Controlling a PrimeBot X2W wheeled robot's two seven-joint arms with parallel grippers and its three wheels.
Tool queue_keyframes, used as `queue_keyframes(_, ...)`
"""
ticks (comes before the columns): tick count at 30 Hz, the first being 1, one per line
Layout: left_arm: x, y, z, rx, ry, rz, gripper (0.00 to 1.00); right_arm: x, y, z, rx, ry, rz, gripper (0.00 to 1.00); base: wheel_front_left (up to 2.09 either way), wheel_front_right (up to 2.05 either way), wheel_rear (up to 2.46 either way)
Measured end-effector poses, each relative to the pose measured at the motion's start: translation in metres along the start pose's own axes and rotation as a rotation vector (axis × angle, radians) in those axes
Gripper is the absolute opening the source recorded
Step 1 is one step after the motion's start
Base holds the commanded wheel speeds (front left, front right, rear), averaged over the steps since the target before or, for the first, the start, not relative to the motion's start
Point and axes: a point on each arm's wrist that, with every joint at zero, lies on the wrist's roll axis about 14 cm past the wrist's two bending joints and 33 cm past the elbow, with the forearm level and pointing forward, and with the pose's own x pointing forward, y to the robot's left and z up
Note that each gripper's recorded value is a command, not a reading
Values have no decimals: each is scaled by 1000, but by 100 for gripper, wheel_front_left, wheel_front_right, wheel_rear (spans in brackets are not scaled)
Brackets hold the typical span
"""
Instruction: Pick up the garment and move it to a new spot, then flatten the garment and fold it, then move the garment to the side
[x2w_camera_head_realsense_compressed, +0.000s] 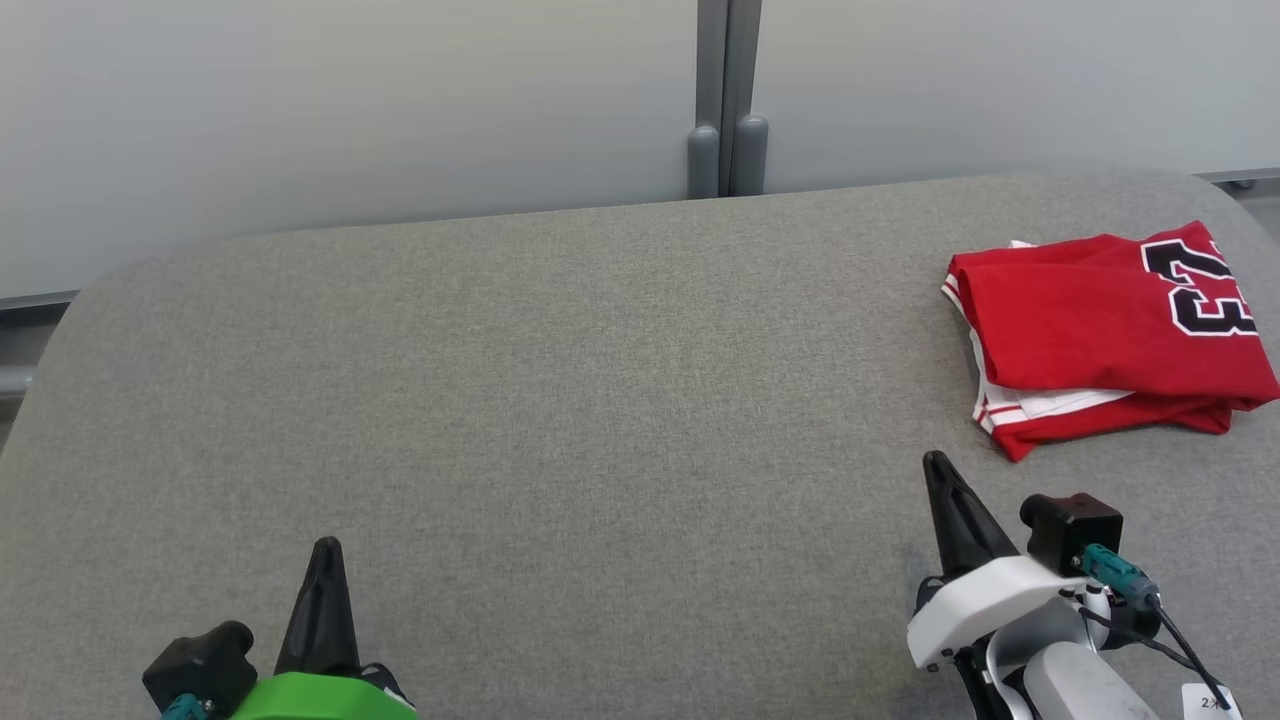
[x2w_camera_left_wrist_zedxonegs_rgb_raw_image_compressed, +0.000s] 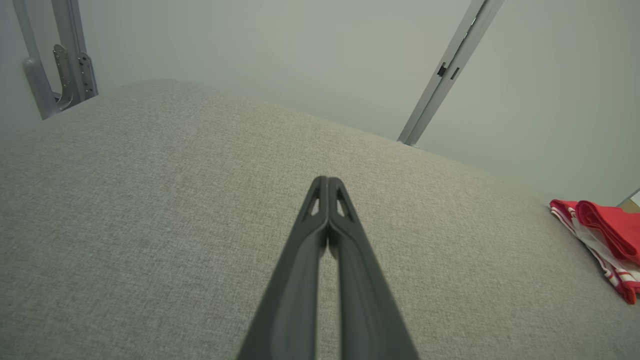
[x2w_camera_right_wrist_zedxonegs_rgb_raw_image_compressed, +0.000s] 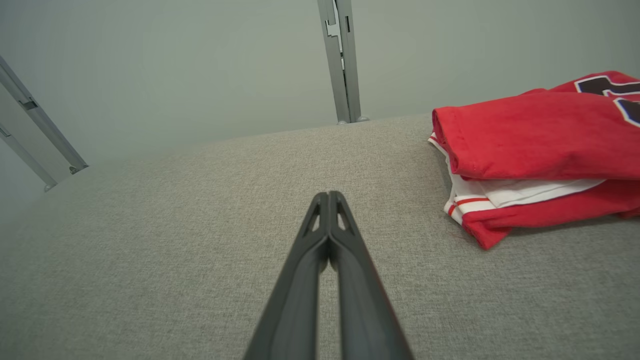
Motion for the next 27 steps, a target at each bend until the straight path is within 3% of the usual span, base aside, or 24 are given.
queue_keyframes(27, -2, 22, -9, -308, 73, 79, 0, 9, -19, -1, 394, 52, -85, 0, 0, 0, 0)
